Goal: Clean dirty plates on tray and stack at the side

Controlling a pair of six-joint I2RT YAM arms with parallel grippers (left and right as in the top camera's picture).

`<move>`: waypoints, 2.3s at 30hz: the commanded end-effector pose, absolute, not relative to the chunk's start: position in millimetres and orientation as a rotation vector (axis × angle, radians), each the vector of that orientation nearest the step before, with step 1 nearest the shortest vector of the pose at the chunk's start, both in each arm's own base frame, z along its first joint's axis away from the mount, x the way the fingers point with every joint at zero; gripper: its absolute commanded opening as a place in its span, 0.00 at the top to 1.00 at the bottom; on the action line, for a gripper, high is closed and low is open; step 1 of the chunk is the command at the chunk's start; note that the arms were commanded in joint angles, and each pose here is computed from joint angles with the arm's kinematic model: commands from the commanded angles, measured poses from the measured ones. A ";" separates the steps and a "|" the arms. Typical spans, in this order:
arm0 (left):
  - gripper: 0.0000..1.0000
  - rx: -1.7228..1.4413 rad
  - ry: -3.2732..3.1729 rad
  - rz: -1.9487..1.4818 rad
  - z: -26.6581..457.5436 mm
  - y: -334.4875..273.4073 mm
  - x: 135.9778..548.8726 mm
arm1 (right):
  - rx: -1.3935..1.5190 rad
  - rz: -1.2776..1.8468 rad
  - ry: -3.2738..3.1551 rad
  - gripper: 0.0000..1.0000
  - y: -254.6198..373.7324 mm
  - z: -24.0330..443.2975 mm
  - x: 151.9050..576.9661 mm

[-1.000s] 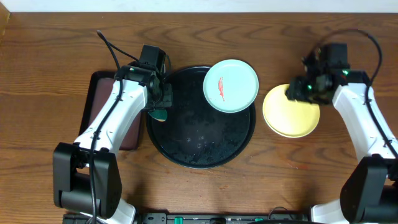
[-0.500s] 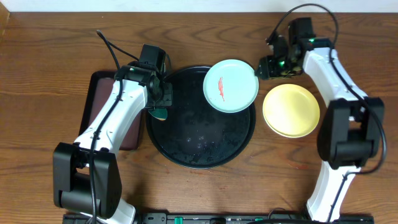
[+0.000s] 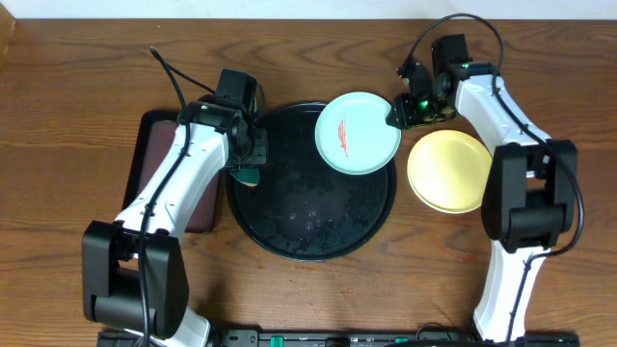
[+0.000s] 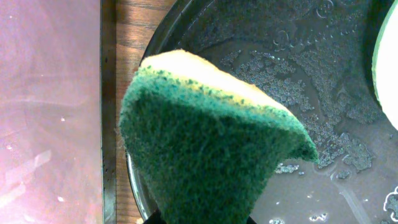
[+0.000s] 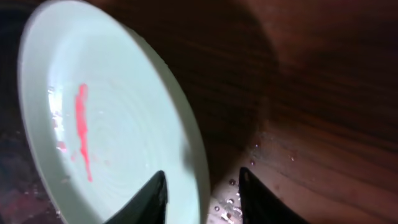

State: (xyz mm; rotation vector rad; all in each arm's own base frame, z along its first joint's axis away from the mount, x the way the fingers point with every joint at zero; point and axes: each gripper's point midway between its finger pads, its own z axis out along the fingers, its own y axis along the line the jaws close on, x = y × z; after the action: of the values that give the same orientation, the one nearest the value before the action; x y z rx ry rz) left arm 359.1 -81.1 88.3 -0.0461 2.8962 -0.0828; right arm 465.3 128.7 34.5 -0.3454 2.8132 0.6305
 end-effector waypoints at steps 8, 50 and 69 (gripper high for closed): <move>0.92 -0.077 2.914 -0.067 81.7 -77.8 356.8 | -0.302 0.705 2.833 0.99 137.5 29.6 464.1; 0.92 -0.039 2.937 -0.274 82.0 -105.6 351.3 | -0.280 0.370 3.252 0.99 220.3 -17.2 356.1; 0.92 -0.313 3.056 -0.172 -3.1 -163.8 342.5 | -0.277 0.422 3.255 0.99 219.4 -17.0 357.2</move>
State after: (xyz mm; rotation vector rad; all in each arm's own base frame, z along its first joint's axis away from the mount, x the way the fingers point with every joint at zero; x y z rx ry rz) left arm 345.3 -176.4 4.6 -0.1445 3.0456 -0.2377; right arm 362.0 223.8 3.7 -0.2961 3.2109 0.4900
